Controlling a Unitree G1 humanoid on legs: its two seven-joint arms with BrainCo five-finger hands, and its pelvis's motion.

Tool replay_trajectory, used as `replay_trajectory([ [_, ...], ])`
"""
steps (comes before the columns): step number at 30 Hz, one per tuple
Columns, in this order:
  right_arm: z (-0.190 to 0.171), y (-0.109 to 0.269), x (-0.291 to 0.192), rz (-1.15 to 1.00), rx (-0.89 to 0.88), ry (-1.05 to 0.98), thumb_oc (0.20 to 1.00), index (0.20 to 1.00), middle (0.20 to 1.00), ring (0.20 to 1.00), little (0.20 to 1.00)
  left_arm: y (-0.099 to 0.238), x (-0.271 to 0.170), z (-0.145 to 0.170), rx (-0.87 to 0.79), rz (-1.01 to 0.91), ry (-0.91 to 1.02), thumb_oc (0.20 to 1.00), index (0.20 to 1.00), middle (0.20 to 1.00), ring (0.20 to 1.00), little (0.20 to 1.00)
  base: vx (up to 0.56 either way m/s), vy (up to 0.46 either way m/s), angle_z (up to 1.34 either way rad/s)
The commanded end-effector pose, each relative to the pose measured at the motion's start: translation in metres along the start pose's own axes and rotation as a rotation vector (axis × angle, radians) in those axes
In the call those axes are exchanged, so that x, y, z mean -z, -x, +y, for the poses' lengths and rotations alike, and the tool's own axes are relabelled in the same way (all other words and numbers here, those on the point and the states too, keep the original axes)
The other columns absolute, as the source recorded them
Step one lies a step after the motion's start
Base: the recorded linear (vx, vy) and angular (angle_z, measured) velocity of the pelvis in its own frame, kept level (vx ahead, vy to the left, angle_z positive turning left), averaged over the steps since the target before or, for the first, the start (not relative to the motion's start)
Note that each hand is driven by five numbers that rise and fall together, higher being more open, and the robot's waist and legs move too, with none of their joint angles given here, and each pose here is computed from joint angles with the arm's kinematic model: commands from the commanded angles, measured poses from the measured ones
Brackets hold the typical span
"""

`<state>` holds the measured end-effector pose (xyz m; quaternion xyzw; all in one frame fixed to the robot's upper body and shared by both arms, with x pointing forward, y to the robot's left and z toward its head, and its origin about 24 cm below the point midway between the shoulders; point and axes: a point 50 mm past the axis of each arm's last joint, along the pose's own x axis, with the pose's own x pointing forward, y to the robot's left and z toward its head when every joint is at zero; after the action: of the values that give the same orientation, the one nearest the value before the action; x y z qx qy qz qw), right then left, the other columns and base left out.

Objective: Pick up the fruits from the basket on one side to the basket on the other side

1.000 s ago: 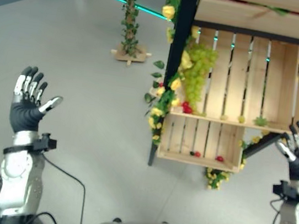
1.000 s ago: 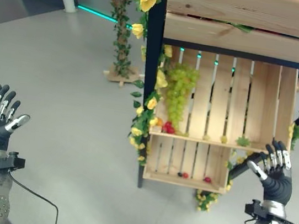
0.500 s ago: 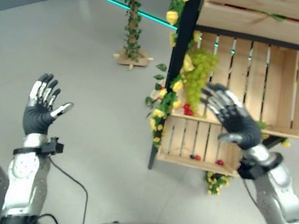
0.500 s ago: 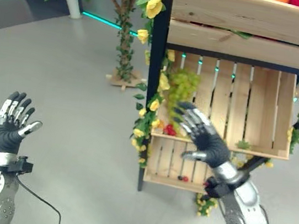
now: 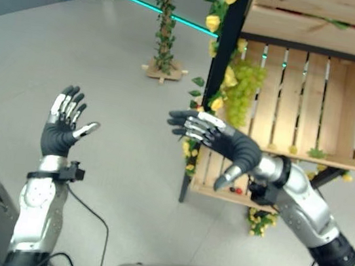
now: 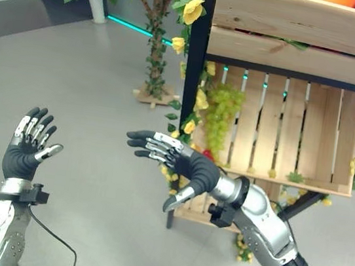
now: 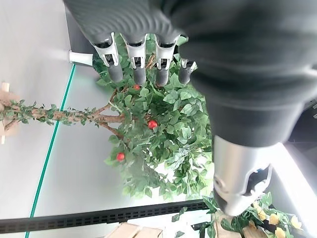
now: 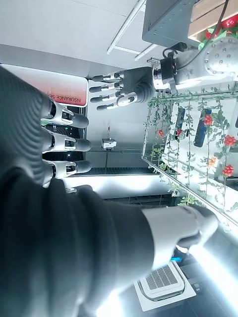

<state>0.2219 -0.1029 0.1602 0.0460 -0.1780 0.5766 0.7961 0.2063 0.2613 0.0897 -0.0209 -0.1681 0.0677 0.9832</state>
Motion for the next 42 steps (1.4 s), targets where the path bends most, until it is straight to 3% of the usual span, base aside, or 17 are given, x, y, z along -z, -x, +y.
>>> replay_trajectory([
  [1,0.008,-0.011,-0.021,-0.112,-0.076,0.025,1.0,1.0,1.0,1.0,1.0,-0.019,-0.026,-0.001,0.089,-0.13,-0.09,1.0,1.0,1.0,1.0,1.0,0.0,-0.008,0.03],
  [8,0.007,-0.008,-0.019,-0.12,-0.053,0.001,1.0,1.0,1.0,1.0,1.0,-0.021,-0.031,-0.007,0.167,-0.138,-0.069,1.0,1.0,1.0,1.0,1.0,0.01,-0.021,0.07],
  [11,0.007,-0.005,-0.018,-0.112,-0.048,-0.009,1.0,1.0,1.0,1.0,1.0,-0.025,-0.04,-0.016,0.307,-0.146,-0.025,1.0,1.0,1.0,1.0,1.0,0.0,-0.01,0.06],
  [12,0.007,-0.003,-0.016,-0.099,-0.058,-0.025,1.0,1.0,1.0,1.0,1.0,-0.026,-0.046,-0.026,0.447,-0.142,0.01,1.0,1.0,1.0,1.0,1.0,0.0,0.0,0.0],
  [13,0.007,-0.003,-0.016,-0.1,-0.057,-0.025,1.0,1.0,1.0,1.0,1.0,-0.027,-0.046,-0.025,0.45,-0.142,0.011,1.0,1.0,1.0,1.0,1.0,0.01,-0.01,0.04],
  [17,0.01,-0.002,-0.013,-0.073,-0.097,-0.066,1.0,1.0,1.0,1.0,1.0,-0.028,-0.061,-0.05,0.775,-0.11,0.033,1.0,1.0,1.0,1.0,1.0,0.0,-0.008,0.0],
  [28,0.013,0.004,-0.014,-0.038,-0.145,-0.108,1.0,1.0,1.0,1.0,1.0,-0.018,-0.075,-0.086,1.188,-0.014,0.127,1.0,1.0,1.0,1.0,1.0,-0.01,-0.03,0.02],
  [42,0.002,0.009,-0.024,-0.067,-0.089,-0.039,1.0,1.0,1.0,1.0,1.0,-0.025,-0.08,-0.09,1.234,-0.025,0.151,1.0,1.0,1.0,1.0,1.0,-0.06,-0.03,0.35],
])
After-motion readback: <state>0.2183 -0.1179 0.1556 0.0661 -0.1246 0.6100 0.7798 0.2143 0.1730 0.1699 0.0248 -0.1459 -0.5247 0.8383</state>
